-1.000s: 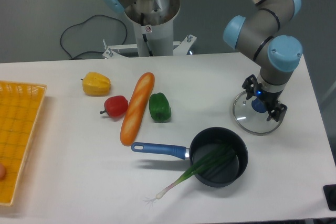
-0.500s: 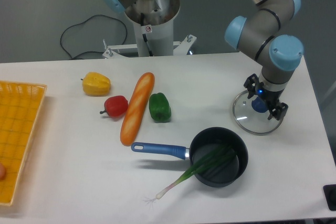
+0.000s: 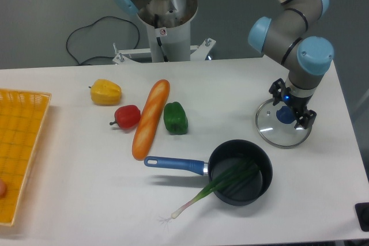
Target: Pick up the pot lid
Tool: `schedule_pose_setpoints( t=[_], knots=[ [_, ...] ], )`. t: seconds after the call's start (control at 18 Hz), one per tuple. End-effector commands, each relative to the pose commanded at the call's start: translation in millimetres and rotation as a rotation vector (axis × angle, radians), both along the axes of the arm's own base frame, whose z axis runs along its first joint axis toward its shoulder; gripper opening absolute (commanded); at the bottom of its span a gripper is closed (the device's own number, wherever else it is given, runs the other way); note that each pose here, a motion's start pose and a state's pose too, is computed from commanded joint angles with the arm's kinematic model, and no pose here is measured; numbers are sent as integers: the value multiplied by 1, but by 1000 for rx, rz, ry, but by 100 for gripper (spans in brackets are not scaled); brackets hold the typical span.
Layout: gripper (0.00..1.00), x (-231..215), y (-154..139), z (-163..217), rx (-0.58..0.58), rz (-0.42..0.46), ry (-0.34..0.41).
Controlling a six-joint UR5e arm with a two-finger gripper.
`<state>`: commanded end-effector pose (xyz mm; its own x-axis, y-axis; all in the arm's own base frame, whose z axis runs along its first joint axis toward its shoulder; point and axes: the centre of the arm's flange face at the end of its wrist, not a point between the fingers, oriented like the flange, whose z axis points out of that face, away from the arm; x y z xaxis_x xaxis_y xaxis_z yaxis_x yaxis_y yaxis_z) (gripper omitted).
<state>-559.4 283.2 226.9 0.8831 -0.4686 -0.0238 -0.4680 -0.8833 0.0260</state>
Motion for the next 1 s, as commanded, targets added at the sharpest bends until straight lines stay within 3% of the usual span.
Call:
schedule_pose_setpoints(
  t=[1.0],
  knots=[
    [100, 4, -5, -12, 4, 6, 15]
  ],
)
